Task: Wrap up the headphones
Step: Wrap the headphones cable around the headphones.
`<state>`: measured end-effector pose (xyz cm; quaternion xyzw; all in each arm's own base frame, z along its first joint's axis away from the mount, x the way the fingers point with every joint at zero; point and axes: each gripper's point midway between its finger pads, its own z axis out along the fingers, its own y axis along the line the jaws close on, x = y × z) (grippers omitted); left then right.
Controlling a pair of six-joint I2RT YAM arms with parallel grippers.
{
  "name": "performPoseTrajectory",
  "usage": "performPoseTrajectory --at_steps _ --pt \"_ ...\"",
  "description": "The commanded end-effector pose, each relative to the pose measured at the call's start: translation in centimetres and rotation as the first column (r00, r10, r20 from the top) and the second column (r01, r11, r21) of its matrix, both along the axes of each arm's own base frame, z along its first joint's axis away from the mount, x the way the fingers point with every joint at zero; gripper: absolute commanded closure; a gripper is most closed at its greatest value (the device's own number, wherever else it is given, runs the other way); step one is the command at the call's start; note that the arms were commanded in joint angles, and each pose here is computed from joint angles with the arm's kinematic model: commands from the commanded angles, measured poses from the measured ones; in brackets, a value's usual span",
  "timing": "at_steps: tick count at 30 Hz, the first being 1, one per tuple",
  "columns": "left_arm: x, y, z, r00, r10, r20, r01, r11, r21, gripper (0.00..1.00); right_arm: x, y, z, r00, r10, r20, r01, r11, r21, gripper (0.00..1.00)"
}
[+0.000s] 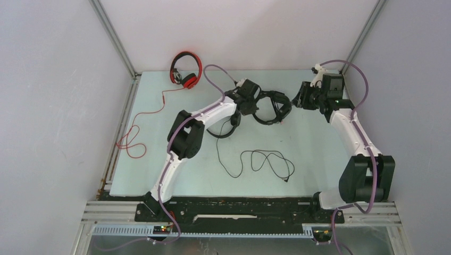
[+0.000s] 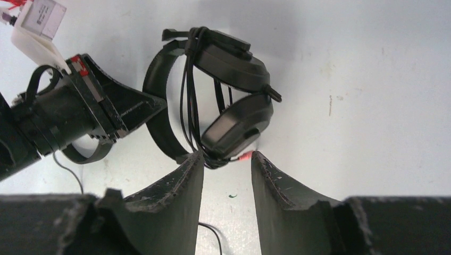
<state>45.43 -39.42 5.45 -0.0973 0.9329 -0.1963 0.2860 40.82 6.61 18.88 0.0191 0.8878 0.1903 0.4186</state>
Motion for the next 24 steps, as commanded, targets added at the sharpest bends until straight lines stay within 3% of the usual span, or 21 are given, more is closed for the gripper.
performPoseTrajectory --at_steps 1,6,8,12,14,15,17,20,24 --pt "2.3 1.9 13.3 0.97 0.018 0.243 -0.002 0.998 -0.065 1.0 -1.0 2.9 5.3 0.979 0.128 0.16 -0.139 0.989 0.059 0.59" --pt "2.4 4.9 17.0 0.954 0.01 0.3 -0.018 1.0 0.023 1.0 -1.9 4.8 8.7 0.93 0.19 0.314 -0.232 0.967 0.102 0.59" --pt "2.4 6.0 18.5 0.948 0.006 0.32 -0.024 0.998 0.053 1.0 -2.3 5.7 9.9 0.931 0.152 0.331 -0.228 0.952 0.204 0.58" --pt "2.2 7.9 20.9 0.933 0.002 0.359 -0.042 0.994 0.103 1.0 -3.5 7.1 10.1 0.982 0.042 0.183 -0.134 0.843 0.522 0.53" --pt "2.0 8.4 21.9 0.927 -0.005 0.376 -0.042 0.992 0.118 1.0 -4.5 9.0 10.1 0.985 0.08 0.156 -0.158 0.785 0.598 0.43" --pt "1.8 8.6 22.2 0.924 -0.012 0.381 -0.038 0.992 0.123 1.0 -5.1 10.2 10.3 0.976 0.123 0.177 -0.206 0.775 0.598 0.38" --pt "1.5 8.7 22.6 0.924 -0.028 0.382 -0.023 0.991 0.129 1.0 -5.8 11.7 10.6 0.941 0.185 0.283 -0.307 0.817 0.488 0.37" --pt "1.1 8.9 22.5 0.928 -0.041 0.369 -0.014 0.989 0.146 1.0 -5.3 11.2 10.7 0.918 0.164 0.361 -0.284 0.907 0.312 0.41" --pt "0.7 9.3 22.4 0.929 -0.057 0.366 -0.006 0.986 0.169 1.0 -4.4 11.3 11.4 0.902 0.173 0.396 -0.251 0.956 0.152 0.46"
